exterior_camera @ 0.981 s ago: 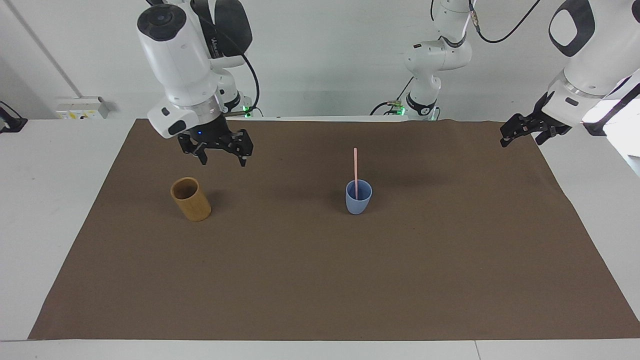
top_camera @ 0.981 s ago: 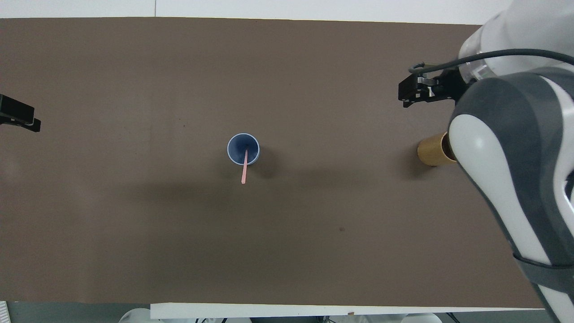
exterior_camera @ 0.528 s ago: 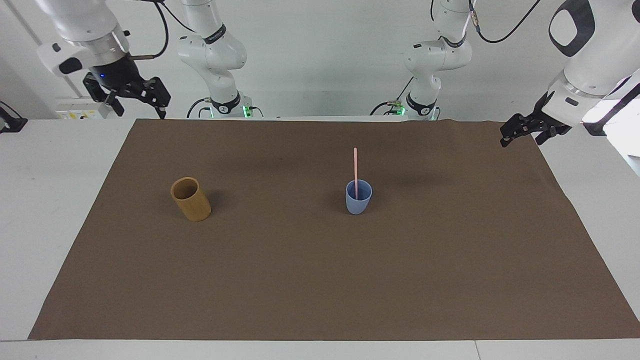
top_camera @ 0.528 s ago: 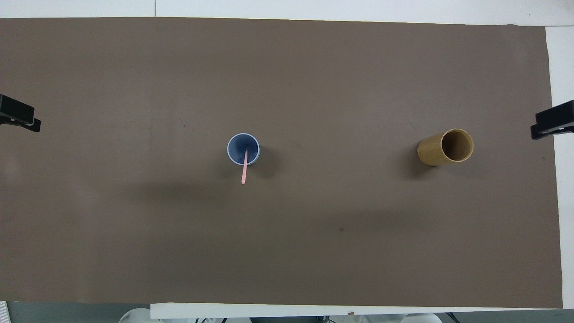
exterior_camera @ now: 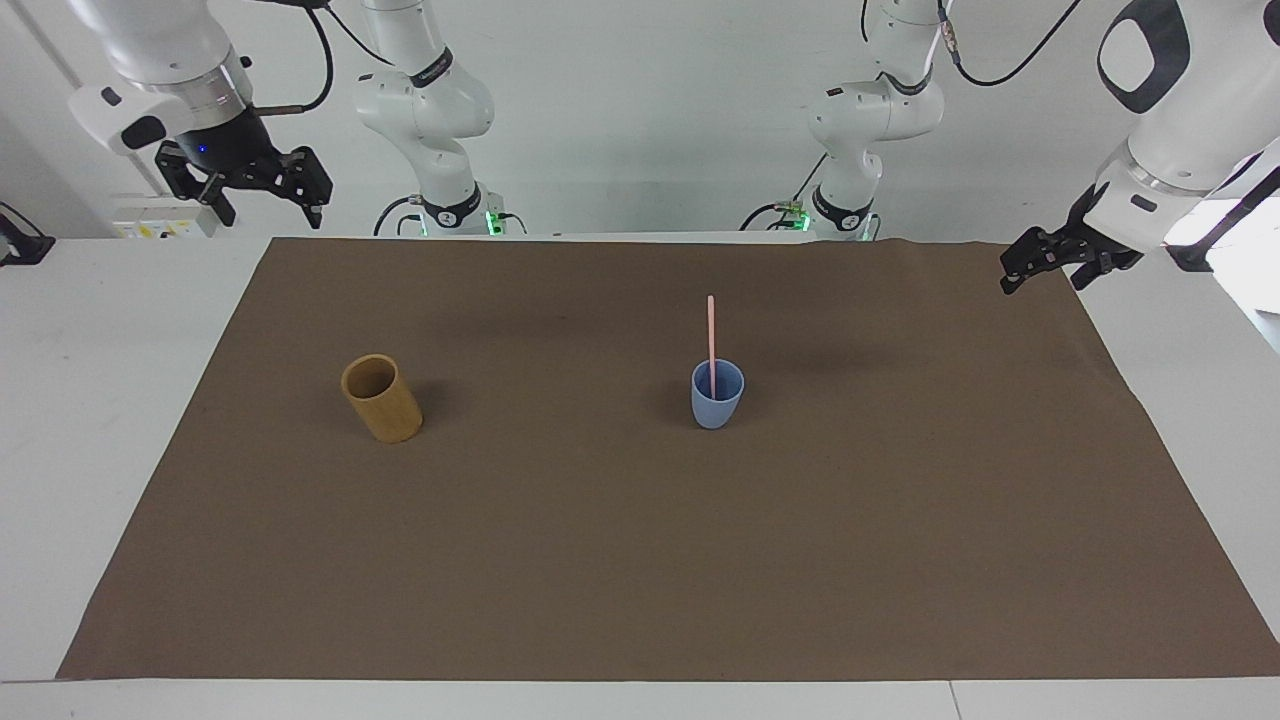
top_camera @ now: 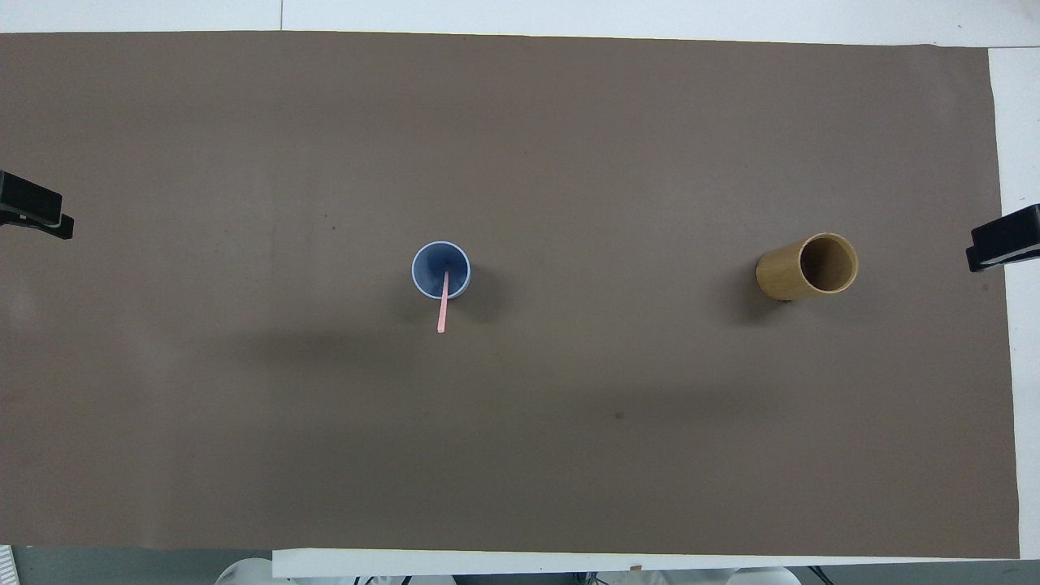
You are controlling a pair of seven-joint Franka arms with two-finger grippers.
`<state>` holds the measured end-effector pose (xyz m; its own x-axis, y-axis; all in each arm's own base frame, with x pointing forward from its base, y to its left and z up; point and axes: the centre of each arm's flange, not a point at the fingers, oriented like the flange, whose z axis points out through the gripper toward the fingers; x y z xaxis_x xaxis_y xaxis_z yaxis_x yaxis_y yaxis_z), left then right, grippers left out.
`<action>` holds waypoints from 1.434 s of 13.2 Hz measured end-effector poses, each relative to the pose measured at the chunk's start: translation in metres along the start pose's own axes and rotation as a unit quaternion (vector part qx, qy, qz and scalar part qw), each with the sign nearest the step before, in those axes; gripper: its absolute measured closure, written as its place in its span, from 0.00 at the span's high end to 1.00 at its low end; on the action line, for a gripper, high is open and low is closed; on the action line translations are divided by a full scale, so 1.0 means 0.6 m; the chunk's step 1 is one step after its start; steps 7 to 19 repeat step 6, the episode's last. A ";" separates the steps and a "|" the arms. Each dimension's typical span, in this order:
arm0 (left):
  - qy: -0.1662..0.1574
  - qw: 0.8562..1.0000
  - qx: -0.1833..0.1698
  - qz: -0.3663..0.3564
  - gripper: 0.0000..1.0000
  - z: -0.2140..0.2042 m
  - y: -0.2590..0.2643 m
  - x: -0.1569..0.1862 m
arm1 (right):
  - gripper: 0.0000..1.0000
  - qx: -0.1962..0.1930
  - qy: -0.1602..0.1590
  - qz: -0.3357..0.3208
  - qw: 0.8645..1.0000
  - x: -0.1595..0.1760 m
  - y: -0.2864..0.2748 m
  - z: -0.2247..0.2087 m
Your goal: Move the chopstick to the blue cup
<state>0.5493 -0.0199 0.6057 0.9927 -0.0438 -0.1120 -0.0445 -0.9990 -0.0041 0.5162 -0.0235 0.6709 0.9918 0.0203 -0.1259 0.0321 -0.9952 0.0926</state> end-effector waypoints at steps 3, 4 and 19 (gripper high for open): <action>0.000 1.000 0.000 0.000 1.00 0.000 0.000 0.000 | 1.00 0.003 -0.004 0.010 1.000 -0.001 0.019 0.005; 0.000 1.000 0.000 0.000 1.00 0.000 0.000 0.000 | 1.00 0.003 -0.007 0.010 1.000 -0.001 0.018 0.008; 0.000 1.000 0.000 0.000 1.00 0.000 0.000 0.000 | 1.00 0.003 -0.012 0.008 1.000 -0.002 0.014 0.010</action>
